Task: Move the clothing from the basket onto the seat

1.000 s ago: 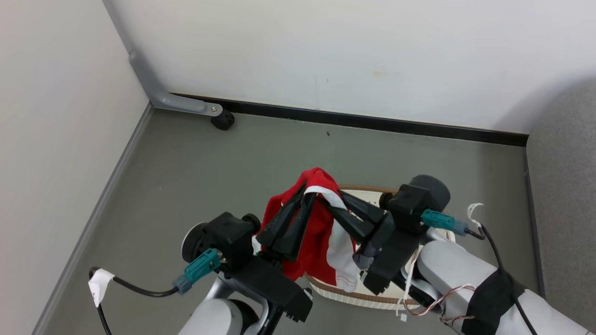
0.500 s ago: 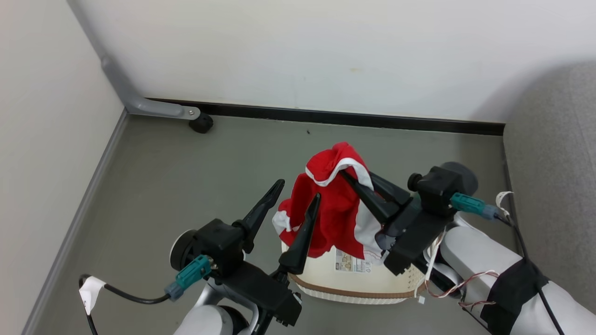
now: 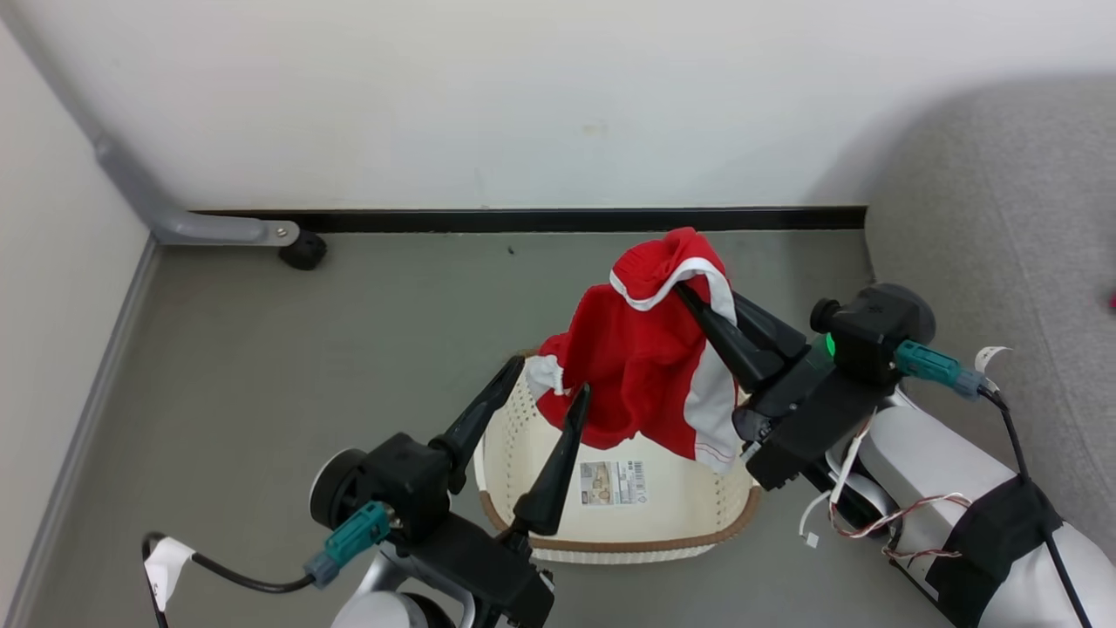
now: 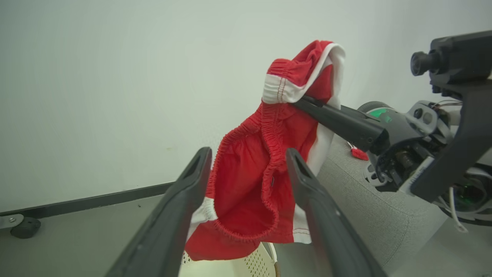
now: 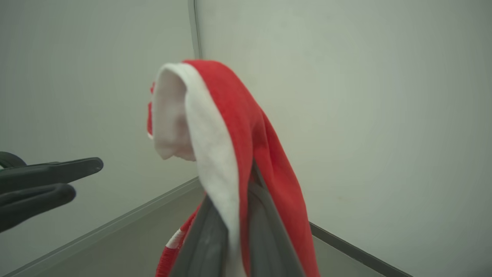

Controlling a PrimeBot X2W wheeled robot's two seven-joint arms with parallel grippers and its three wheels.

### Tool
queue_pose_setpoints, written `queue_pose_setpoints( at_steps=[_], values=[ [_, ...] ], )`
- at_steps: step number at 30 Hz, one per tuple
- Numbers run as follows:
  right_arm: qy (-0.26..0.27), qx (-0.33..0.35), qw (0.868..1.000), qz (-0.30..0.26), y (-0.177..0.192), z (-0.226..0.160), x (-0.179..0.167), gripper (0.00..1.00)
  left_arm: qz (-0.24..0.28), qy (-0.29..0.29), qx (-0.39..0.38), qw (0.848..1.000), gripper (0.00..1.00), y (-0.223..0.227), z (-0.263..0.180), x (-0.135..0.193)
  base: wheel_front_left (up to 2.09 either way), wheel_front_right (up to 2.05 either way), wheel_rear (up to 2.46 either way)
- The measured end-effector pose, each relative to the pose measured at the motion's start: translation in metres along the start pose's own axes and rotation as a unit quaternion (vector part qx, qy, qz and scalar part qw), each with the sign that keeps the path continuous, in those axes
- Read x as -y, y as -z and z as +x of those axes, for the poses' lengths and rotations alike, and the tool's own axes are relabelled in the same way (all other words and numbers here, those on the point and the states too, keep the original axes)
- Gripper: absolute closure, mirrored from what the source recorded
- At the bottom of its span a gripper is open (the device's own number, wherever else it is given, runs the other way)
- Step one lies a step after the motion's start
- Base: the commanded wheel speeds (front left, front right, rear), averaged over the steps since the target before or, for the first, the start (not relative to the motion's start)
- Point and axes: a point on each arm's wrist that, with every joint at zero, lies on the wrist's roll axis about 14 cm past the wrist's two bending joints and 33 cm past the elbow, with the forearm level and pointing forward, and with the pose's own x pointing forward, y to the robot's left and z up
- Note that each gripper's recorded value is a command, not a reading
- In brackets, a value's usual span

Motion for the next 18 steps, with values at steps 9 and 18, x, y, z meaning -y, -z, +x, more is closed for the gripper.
queue_pose_setpoints(
  at_steps=[9,18],
  values=[
    [0.062,-0.007,0.998,-0.004,0.003,-0.032,0.033,1.0,-0.006,0.041,-0.014,0.999,0.0,0.015,0.011,0.021,0.0,0.0,0.0],
    [0.125,-0.017,0.992,-0.012,0.005,-0.069,0.062,1.0,-0.013,0.086,-0.022,0.996,0.0,0.025,0.023,0.044,0.0,0.0,0.0]
  ],
)
